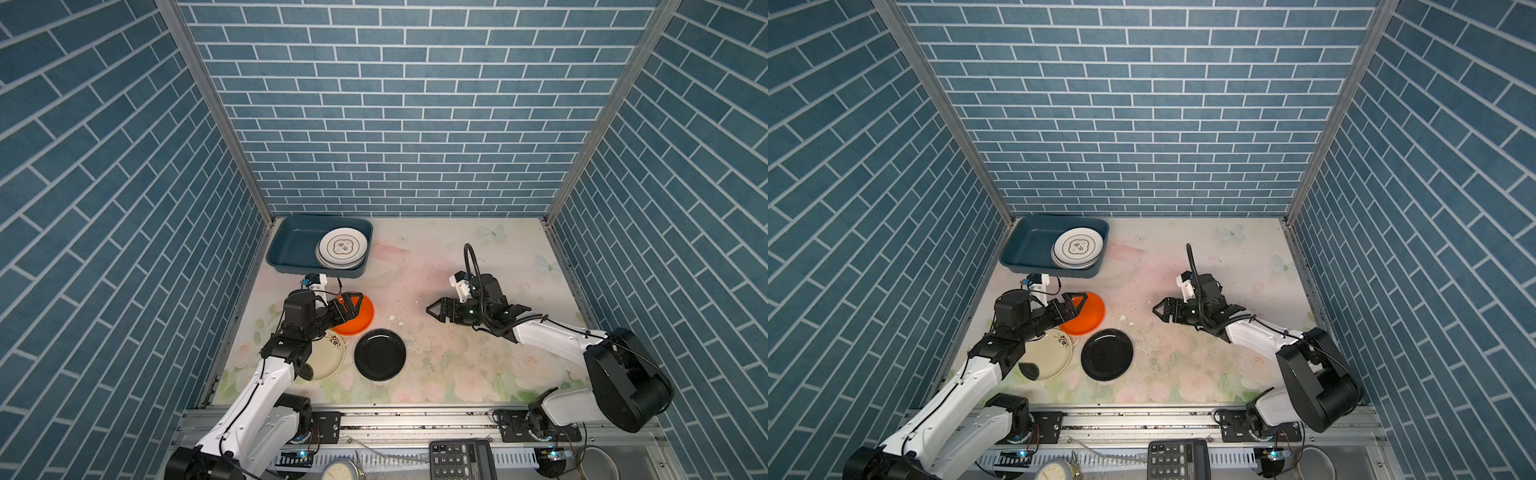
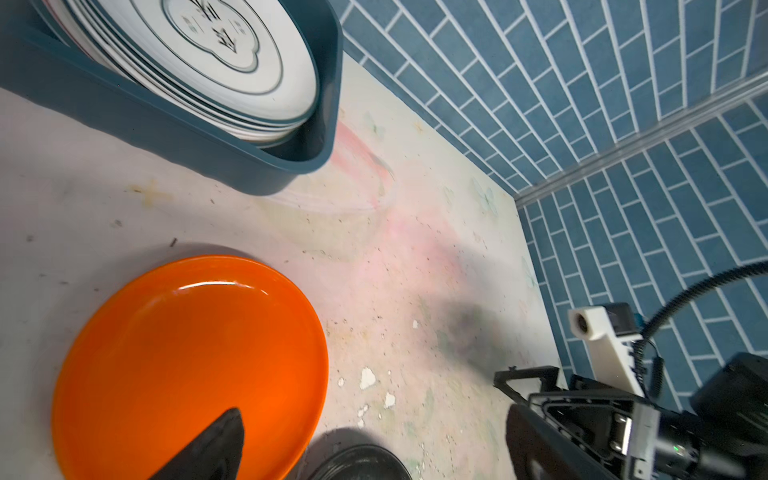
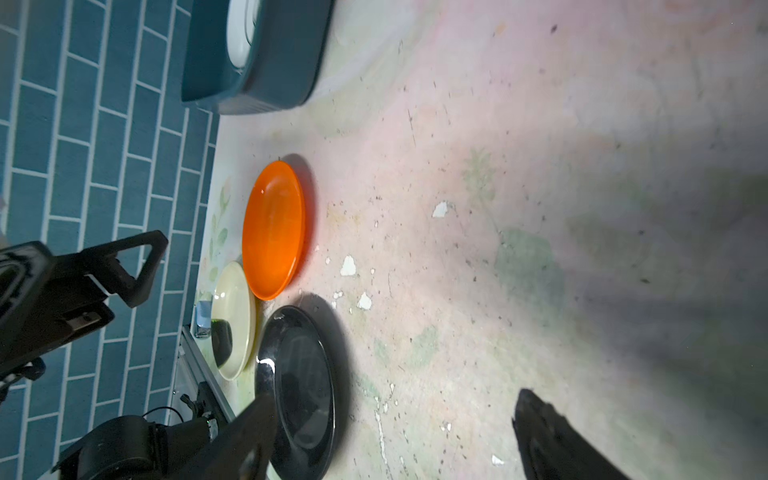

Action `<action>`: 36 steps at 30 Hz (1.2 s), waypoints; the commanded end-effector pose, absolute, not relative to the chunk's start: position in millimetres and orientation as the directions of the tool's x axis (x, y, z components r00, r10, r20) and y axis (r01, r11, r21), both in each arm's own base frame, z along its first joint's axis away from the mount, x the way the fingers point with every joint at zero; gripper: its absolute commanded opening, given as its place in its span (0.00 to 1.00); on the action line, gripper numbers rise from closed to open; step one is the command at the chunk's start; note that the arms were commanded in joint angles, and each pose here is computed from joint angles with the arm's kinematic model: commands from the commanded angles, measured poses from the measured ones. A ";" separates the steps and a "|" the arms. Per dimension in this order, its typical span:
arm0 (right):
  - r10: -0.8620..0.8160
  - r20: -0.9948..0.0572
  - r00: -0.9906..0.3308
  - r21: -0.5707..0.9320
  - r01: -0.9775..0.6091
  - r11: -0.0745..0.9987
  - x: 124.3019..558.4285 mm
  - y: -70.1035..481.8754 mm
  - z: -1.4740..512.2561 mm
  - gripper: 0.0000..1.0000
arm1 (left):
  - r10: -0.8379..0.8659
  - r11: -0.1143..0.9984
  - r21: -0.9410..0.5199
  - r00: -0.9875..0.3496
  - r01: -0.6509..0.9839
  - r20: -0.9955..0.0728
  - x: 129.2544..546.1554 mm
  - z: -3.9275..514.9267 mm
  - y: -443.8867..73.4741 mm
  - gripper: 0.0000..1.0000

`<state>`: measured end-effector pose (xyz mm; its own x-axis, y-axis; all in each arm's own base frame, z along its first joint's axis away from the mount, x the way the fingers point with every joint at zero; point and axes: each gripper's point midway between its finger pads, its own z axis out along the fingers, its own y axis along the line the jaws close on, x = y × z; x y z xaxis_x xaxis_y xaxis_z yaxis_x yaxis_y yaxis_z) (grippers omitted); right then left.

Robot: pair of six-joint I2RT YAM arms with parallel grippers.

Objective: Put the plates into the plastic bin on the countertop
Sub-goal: 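Withdraw the left gripper from the bin while the right nears the black plate, then grip the edge of the black plate nearest the robot with the right gripper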

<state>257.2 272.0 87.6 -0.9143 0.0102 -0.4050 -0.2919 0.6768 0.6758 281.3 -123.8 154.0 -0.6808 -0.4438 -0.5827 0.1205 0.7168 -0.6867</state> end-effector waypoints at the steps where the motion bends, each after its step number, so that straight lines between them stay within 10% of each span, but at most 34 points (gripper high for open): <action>1: -0.032 -0.410 -0.912 0.670 -0.325 0.667 252.7 289.7 84.8 0.83 | -0.414 0.672 -0.712 -0.694 0.205 -0.590 275.4 158.6 -137.6 0.99; 16: -0.273 -0.352 -0.895 0.636 -0.443 0.632 209.1 345.9 56.0 0.43 | -0.440 0.697 -0.694 -0.656 0.181 -0.613 287.9 155.6 -130.0 1.00; 36: -0.365 -0.245 -0.898 0.653 -0.431 0.622 175.9 368.6 32.1 0.23 | -0.448 0.723 -0.672 -0.633 0.159 -0.631 283.5 156.7 -121.0 1.00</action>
